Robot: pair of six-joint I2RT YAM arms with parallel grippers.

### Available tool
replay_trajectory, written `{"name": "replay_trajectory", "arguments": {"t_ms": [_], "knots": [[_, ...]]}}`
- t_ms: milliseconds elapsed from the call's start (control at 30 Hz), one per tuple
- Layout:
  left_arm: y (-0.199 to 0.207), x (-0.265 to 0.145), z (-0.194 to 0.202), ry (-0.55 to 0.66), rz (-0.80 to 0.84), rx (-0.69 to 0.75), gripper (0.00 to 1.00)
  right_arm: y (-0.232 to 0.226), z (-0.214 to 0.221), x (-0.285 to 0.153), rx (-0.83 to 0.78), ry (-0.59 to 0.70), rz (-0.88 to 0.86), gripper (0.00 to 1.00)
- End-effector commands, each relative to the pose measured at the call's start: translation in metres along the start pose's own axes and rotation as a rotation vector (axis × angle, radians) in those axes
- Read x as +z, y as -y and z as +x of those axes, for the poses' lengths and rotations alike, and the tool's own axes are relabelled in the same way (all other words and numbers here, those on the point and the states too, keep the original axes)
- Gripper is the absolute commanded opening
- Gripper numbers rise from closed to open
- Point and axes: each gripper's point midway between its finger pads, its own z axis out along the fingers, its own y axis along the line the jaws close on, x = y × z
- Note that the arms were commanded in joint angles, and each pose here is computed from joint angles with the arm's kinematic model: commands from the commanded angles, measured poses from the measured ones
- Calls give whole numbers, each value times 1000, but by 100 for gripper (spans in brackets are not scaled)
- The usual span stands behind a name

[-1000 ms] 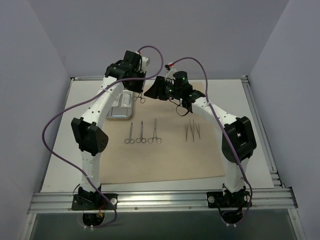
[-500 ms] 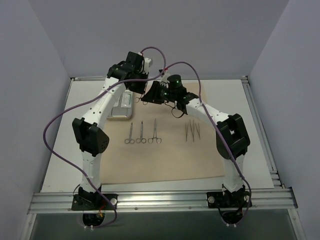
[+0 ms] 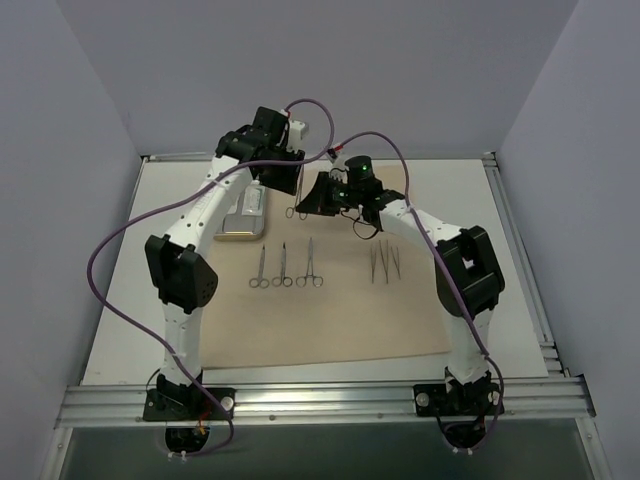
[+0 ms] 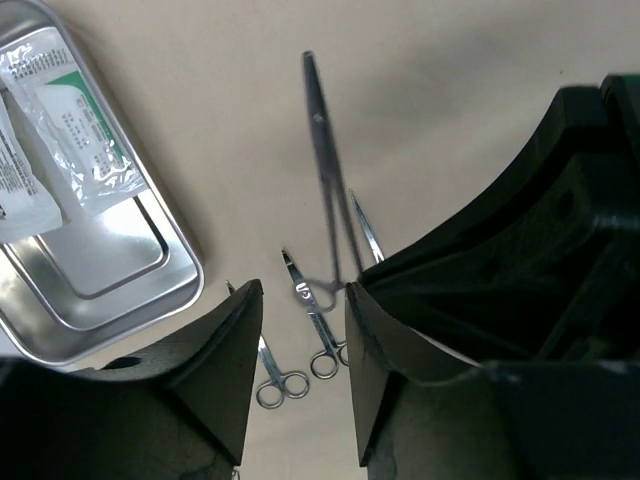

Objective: Open and lay out the surgical kit
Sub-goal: Place the medical item in the surgical kit.

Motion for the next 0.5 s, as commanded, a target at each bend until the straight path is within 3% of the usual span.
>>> {"name": "replay_trajectory", "arguments": {"t_ms": [0, 100, 367, 467], "knots": [[6, -38, -16, 80, 53, 24, 51, 1, -17, -46, -93, 14, -17, 0], [2, -47, -19, 99, 54, 17, 56, 22, -2, -69, -113, -48, 23, 0], [-25, -45, -13, 80, -2, -22, 56, 52, 86, -117, -69, -330, 30, 0], [-27, -41, -9, 68, -11, -27, 56, 58, 107, -121, -37, -382, 22, 0]]}}
